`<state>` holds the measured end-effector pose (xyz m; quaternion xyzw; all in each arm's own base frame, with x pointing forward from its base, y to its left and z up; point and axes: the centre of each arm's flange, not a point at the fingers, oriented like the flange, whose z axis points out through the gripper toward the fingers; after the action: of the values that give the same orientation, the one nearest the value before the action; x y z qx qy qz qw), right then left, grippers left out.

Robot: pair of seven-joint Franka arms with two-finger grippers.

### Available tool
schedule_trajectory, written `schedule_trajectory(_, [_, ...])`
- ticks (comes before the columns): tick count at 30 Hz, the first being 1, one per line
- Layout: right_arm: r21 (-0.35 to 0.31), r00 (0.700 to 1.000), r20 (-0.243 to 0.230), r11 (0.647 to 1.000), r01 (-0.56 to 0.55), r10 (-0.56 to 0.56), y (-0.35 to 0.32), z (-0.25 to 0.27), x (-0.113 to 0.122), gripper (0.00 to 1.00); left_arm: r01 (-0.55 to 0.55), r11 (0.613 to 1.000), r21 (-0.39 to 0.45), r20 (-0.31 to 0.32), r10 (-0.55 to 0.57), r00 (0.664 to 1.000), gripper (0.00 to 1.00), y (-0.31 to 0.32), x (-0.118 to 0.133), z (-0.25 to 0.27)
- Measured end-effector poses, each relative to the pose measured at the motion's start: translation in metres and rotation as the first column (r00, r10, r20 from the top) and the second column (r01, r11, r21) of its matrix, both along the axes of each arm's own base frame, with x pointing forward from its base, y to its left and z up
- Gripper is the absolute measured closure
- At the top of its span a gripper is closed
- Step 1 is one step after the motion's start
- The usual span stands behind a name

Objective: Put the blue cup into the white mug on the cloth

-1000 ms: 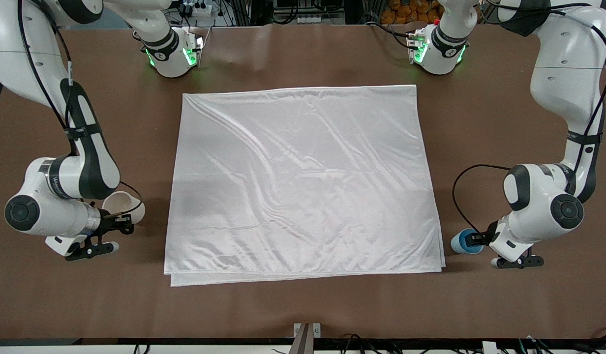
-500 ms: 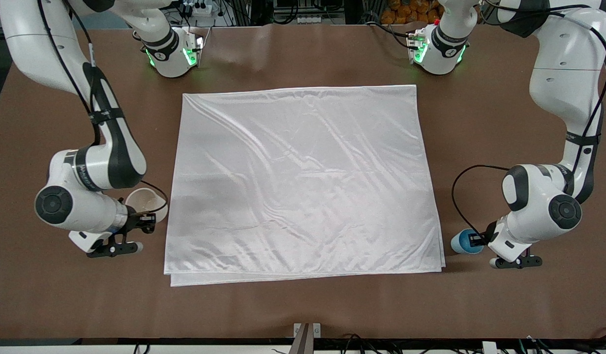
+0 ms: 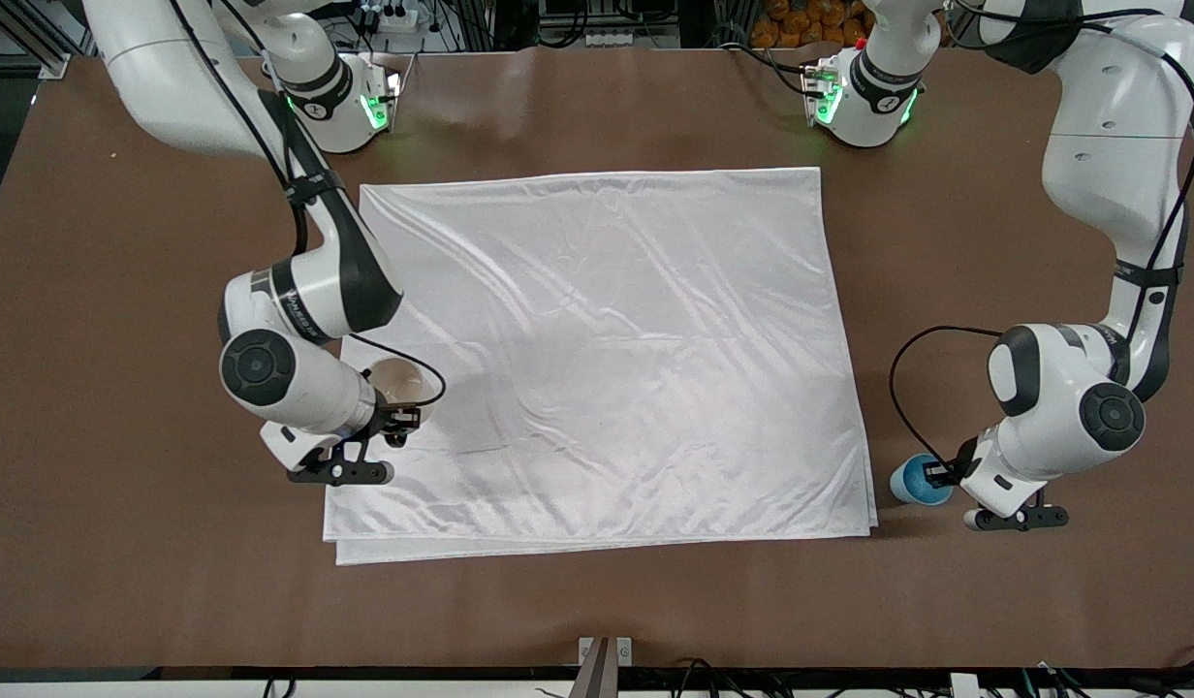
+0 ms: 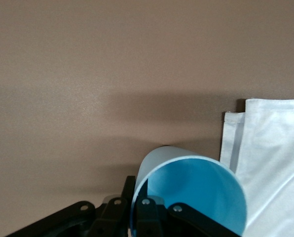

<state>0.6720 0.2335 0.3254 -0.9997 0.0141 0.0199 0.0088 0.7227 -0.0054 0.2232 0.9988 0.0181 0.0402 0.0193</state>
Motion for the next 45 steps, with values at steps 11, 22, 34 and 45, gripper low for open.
schedule_trajectory(11, [0.034, 0.998, -0.023, 0.998, 0.051, -0.051, 0.055, -0.002, -0.021, 0.81, 0.001, 1.0, 0.006, 0.027, -0.001, 1.0, 0.96, -0.002, 0.005, 0.011])
schedule_trajectory(22, [0.052, 0.993, -0.006, 0.991, 0.121, -0.121, 0.122, -0.007, -0.042, 0.81, 0.032, 0.999, 0.011, 0.074, -0.033, 0.997, 0.96, -0.027, 0.008, 0.071])
schedule_trajectory(34, [0.078, 0.988, 0.014, 0.985, 0.154, -0.156, 0.181, -0.046, -0.065, 0.81, 0.073, 0.997, 0.018, 0.087, -0.074, 0.993, 0.96, -0.063, -0.004, 0.153])
schedule_trajectory(45, [0.075, 0.985, 0.005, 0.983, 0.169, -0.17, 0.206, -0.062, -0.082, 0.81, 0.112, 0.994, -0.002, 0.095, -0.111, 0.989, 0.96, -0.109, -0.024, 0.208])
